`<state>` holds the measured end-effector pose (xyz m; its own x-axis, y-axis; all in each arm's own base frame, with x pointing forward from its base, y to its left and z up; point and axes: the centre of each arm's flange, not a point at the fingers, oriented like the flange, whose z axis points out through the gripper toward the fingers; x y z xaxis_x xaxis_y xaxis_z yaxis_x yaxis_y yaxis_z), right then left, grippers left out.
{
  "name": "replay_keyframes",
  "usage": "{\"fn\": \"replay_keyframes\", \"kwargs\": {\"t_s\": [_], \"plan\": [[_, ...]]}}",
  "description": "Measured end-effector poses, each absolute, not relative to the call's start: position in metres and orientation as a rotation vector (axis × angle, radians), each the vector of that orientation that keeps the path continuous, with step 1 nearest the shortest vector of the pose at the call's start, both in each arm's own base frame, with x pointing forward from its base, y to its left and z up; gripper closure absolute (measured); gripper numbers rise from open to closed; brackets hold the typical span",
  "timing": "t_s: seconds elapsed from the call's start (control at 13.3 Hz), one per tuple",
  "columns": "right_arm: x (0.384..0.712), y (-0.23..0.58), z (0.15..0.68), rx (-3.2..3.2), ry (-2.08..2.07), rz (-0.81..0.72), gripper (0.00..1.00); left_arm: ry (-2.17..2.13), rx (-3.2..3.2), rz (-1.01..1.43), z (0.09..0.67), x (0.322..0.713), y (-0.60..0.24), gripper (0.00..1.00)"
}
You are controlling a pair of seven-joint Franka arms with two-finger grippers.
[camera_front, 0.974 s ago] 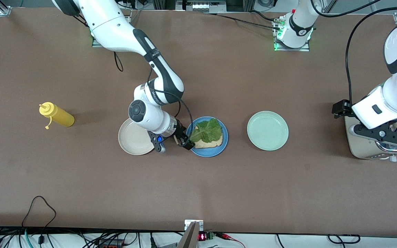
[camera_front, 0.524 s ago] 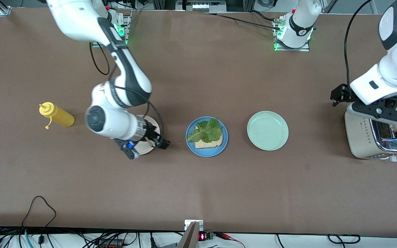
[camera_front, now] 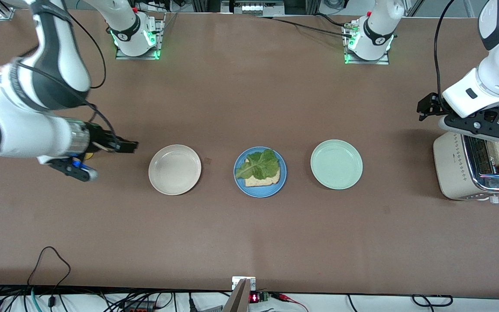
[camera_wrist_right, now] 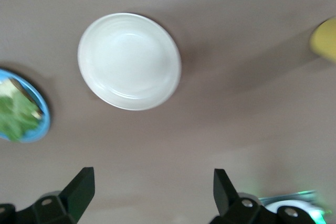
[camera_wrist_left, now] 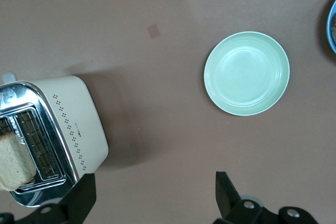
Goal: Make sandwich in blue plate with both arms
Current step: 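Move the right gripper back toward the mustard bottle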
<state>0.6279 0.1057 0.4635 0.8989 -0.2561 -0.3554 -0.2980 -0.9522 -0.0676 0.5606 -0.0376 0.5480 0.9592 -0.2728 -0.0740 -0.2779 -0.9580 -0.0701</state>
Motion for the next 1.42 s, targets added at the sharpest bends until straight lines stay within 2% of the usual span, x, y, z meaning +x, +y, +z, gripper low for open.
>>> {"fn": "replay_keyframes", "kwargs": {"t_s": [0.22, 0.37, 0.6, 1.05, 1.42], "plan": [[0.597, 0.006, 0.484, -2.958, 0.14, 0.503, 0.0, 0.423, -3.038, 0.101, 0.548, 0.56, -0.037, 0.0], [0.575, -0.05, 0.481, -2.951, -0.018, 0.477, 0.0, 0.423, -3.038, 0.101, 0.548, 0.56, -0.037, 0.0], [0.548, -0.115, 0.466, -2.955, -0.29, 0.357, 0.0, 0.422, -3.039, 0.101, 0.548, 0.56, -0.037, 0.0], [0.512, -0.241, 0.451, -2.827, -0.965, 0.023, 0.0, 0.422, -3.039, 0.101, 0.548, 0.56, -0.037, 0.0], [0.504, -0.285, 0.387, -2.454, -1.271, -0.339, 0.0, 0.422, -3.039, 0.101, 0.548, 0.56, -0.037, 0.0]]}}
